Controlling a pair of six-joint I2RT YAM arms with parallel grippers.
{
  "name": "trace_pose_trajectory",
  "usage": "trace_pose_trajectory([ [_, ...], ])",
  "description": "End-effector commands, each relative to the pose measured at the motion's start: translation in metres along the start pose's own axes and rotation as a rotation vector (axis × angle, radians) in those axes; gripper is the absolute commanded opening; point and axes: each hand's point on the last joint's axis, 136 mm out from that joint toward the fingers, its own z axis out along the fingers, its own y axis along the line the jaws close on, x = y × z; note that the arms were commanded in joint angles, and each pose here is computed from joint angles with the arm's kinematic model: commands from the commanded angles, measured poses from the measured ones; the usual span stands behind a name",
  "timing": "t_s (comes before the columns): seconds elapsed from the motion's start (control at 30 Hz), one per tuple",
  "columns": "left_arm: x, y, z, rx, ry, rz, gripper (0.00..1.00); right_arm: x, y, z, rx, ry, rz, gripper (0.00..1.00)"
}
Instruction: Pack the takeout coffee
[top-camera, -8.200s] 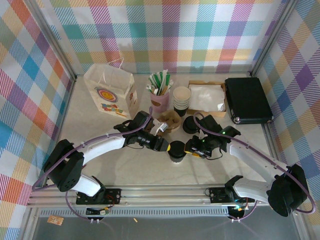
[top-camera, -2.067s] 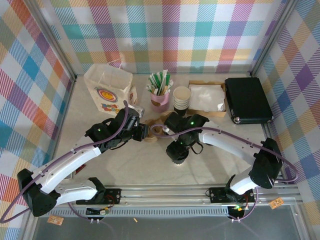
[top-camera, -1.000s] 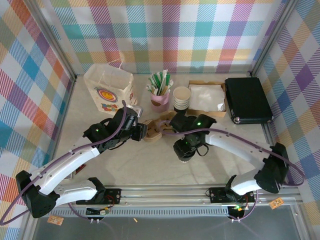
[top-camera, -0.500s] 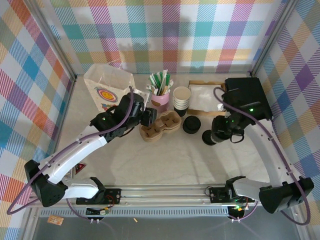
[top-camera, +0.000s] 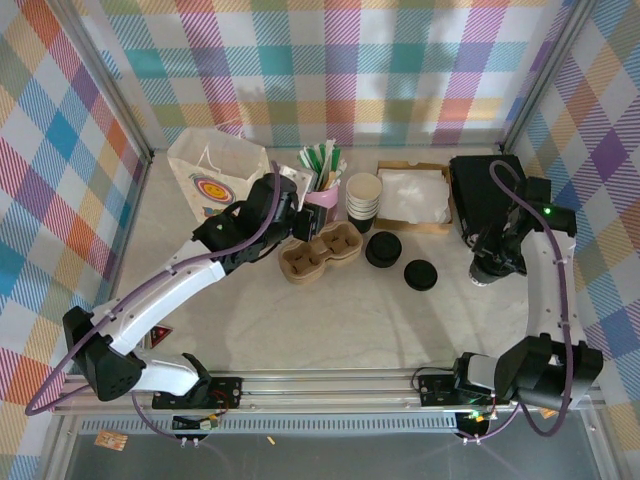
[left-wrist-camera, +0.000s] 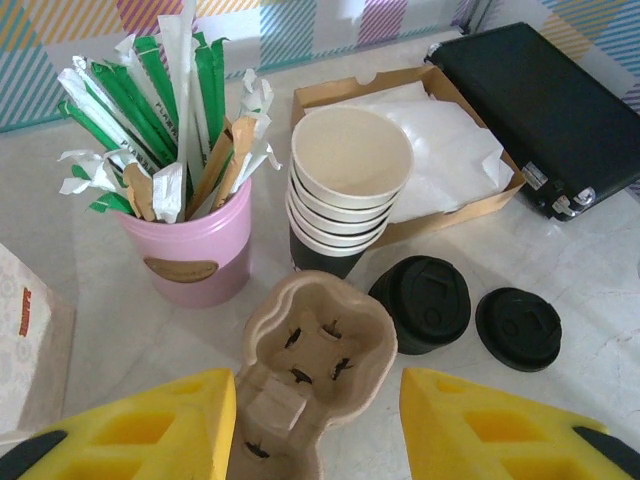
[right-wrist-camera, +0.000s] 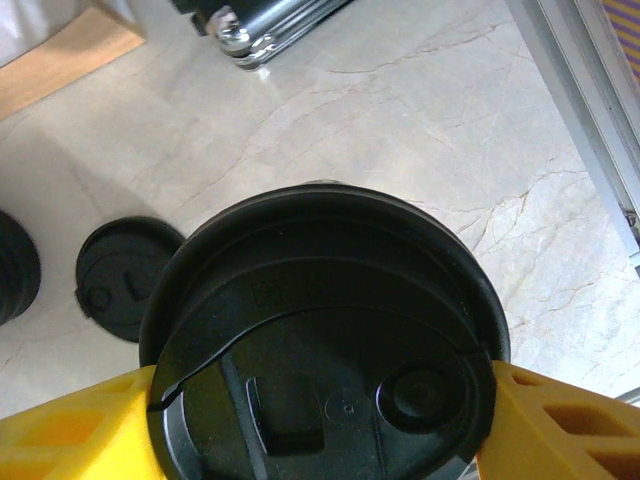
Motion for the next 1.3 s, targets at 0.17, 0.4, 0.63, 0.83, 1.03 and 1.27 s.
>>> trace_pose_trajectory([
  [0.17, -0.022, 0.0, -0.006, 0.008, -0.072, 0.022, 0.47, -0.011, -0.012, 0.036, -0.028, 0.027, 0.053, 0.5],
  [0.4, -0.022, 0.003, -0.01, 0.004, -0.08, 0.025, 0.48, -0.006, -0.013, 0.05, -0.02, 0.059, 0.077, 0.51],
  [0.63, -0.019, 0.007, -0.014, 0.0, -0.08, 0.031, 0.48, 0.001, -0.018, 0.057, 0.007, 0.083, 0.069, 0.52],
  [0.83, -0.019, 0.007, -0.016, 0.002, -0.081, 0.024, 0.48, 0.006, -0.018, 0.061, 0.004, 0.094, 0.067, 0.53],
  [1.03, -0.017, 0.007, -0.015, 0.004, -0.07, 0.023, 0.48, 0.009, -0.017, 0.063, -0.003, 0.103, 0.066, 0.53],
  [1.27, -0.016, 0.007, -0.014, 0.007, -0.063, 0.026, 0.48, 0.007, -0.017, 0.062, -0.002, 0.105, 0.06, 0.62],
])
